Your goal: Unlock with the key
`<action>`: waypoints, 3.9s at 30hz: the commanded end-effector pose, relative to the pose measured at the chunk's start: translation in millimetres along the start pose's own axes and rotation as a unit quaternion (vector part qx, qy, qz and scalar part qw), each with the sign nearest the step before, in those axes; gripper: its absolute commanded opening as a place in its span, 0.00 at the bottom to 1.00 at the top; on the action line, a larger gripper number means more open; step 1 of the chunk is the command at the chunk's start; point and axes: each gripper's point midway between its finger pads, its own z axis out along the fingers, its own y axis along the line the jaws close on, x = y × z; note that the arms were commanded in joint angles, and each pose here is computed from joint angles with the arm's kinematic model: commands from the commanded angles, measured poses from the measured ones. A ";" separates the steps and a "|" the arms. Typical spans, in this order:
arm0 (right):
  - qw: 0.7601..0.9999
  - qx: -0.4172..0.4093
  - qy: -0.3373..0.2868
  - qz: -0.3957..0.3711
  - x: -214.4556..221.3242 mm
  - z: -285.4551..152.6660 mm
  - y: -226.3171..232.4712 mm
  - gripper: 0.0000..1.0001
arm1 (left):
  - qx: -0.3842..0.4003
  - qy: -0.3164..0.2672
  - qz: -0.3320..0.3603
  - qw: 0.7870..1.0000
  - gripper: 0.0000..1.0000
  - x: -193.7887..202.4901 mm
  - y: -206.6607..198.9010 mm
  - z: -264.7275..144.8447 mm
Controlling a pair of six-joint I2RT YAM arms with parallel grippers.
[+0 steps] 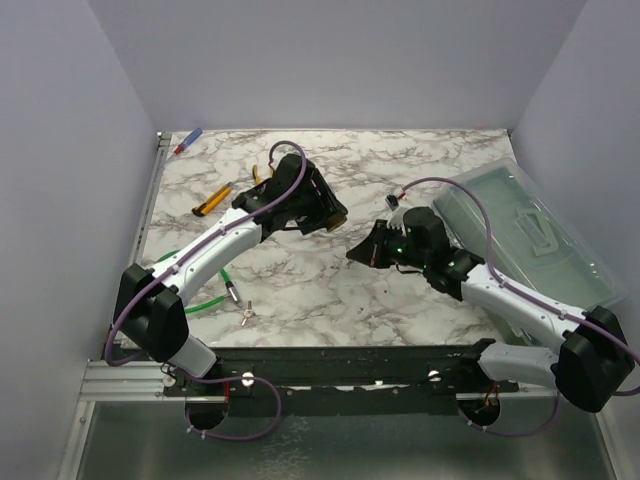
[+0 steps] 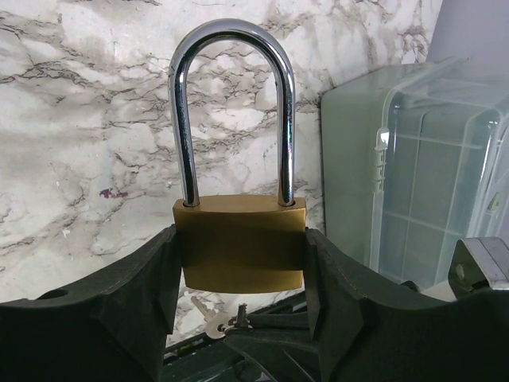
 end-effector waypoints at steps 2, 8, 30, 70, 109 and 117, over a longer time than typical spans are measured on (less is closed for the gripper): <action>0.999 -0.031 -0.012 -0.021 -14.2 1.7 18.8 0.00 | 0.050 -0.031 -0.013 0.998 0.00 -13.1 -23.7 -16.0; 0.999 -0.035 -0.011 -0.022 -17.8 5.1 22.0 0.00 | 0.055 -0.029 -0.015 0.998 0.00 -11.4 -24.1 -17.3; 0.999 -0.034 -0.015 -0.028 -25.3 15.0 23.5 0.00 | 0.066 -0.018 -0.018 0.997 0.00 -7.1 -26.9 -18.2; 0.999 -0.004 -0.023 -0.033 -29.5 19.5 12.3 0.00 | 0.069 -0.017 -0.022 0.997 0.00 -5.2 -25.7 -17.4; 0.999 0.034 -0.030 -0.006 -47.6 27.8 11.6 0.00 | 0.068 -0.013 -0.025 0.997 0.00 -2.4 -21.7 -13.0; 0.997 0.063 -0.035 0.002 -50.3 24.9 3.8 0.00 | 0.068 -0.016 -0.022 0.997 0.00 -3.0 -21.1 -14.0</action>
